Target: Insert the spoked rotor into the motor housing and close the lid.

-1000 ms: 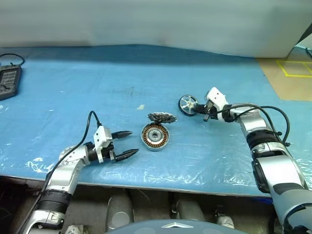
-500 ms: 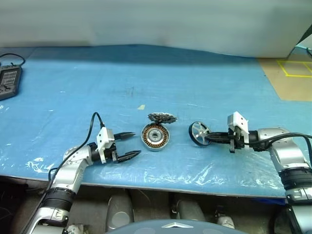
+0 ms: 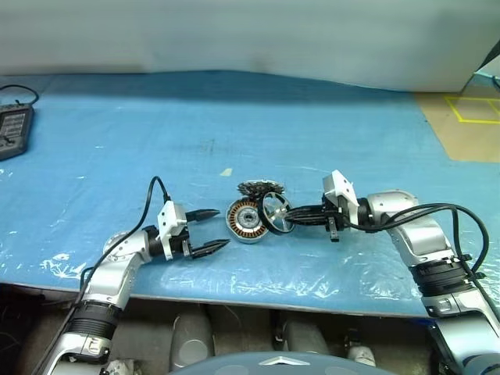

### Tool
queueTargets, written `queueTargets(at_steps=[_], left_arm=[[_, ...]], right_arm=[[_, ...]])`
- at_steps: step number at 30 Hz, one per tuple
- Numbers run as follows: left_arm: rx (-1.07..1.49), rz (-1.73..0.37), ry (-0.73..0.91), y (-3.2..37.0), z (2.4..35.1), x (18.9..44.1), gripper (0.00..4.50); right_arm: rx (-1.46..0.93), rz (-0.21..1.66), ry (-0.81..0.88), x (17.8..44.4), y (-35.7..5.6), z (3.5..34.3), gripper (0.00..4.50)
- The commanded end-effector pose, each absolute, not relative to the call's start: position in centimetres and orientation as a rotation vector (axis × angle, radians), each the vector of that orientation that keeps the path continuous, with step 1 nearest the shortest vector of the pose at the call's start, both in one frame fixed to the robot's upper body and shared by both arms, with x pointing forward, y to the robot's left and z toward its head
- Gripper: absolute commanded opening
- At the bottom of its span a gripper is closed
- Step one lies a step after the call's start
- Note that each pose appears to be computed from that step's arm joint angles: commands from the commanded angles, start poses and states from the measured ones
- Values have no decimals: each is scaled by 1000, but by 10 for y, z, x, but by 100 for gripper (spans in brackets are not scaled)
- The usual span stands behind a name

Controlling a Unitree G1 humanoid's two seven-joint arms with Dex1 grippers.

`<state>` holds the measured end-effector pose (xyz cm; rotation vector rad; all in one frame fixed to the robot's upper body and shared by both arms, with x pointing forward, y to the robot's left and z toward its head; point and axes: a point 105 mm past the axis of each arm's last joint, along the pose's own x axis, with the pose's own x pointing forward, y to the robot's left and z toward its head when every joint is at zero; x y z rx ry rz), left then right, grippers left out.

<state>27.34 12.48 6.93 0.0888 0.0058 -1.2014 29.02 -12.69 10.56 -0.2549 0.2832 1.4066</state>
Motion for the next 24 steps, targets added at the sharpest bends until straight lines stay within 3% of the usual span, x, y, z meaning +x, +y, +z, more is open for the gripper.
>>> queueTargets(at_steps=[1,24], left_arm=[[105,-1195,-15,127,77,272,399],[107,-1178,-11,128,76,274,399]], right_arm=[[-265,1444,241,289,-121,114,4],[-277,1446,193,303,-72,122,4]])
